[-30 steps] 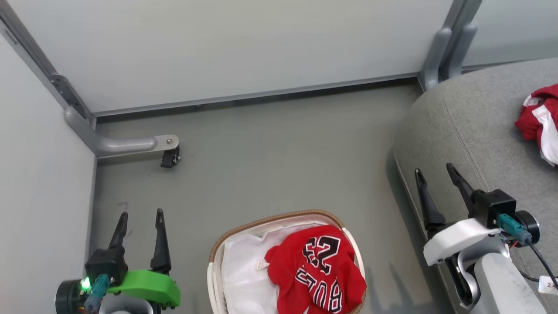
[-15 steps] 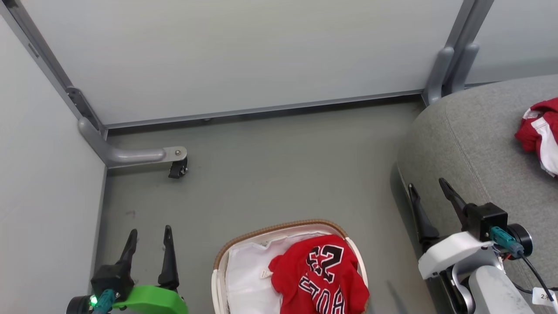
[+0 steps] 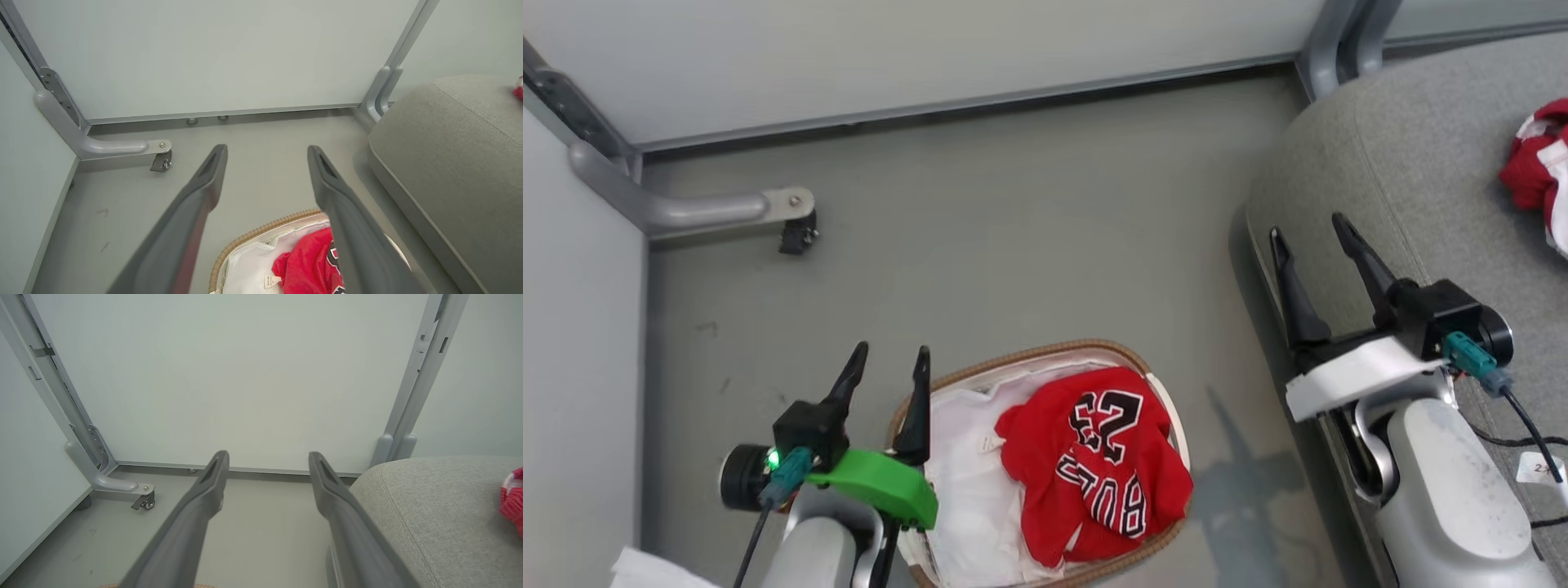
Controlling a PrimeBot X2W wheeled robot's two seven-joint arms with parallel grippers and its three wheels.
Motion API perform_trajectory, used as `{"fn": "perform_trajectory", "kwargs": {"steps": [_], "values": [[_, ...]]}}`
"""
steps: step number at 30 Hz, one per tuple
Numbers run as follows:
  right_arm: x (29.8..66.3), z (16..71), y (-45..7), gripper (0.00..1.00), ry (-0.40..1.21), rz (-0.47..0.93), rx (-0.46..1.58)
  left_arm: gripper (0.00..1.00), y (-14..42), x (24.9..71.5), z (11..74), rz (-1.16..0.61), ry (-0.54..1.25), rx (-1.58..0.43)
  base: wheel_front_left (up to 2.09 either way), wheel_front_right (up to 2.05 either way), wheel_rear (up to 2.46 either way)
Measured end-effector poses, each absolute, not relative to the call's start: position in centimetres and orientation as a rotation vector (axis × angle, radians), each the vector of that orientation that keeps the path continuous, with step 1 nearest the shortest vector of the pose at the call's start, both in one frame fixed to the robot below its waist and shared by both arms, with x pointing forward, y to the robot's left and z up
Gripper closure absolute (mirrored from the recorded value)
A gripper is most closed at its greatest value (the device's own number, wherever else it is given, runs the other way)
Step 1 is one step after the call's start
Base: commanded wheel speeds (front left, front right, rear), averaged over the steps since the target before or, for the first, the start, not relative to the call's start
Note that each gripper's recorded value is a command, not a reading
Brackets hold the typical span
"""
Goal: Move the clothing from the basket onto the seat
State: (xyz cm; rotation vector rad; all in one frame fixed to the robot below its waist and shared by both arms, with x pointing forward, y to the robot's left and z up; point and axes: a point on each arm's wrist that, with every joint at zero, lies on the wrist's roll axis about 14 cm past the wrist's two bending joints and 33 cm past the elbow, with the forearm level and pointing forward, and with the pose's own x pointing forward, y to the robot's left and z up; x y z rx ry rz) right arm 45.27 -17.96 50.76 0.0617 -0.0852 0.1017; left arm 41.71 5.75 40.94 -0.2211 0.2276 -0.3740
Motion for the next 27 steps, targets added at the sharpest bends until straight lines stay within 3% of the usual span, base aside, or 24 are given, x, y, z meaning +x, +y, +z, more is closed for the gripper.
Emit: {"fn": "perform_trajectory", "kwargs": {"steps": [12, 27], "values": [[48.9, 48.3, -19.6, 0.00, -0.056, 0.060, 0.047, 0.00, -1.9, 44.4, 33.8, -0.592, 0.414, -0.228, 0.00, 0.00, 0.00], [49.1, 43.1, -23.5, 0.00, 0.059, -0.036, 0.019, 0.00, -9.2, 41.1, 24.1, -0.835, 0.691, -0.222, 0.00, 0.00, 0.00]]}}
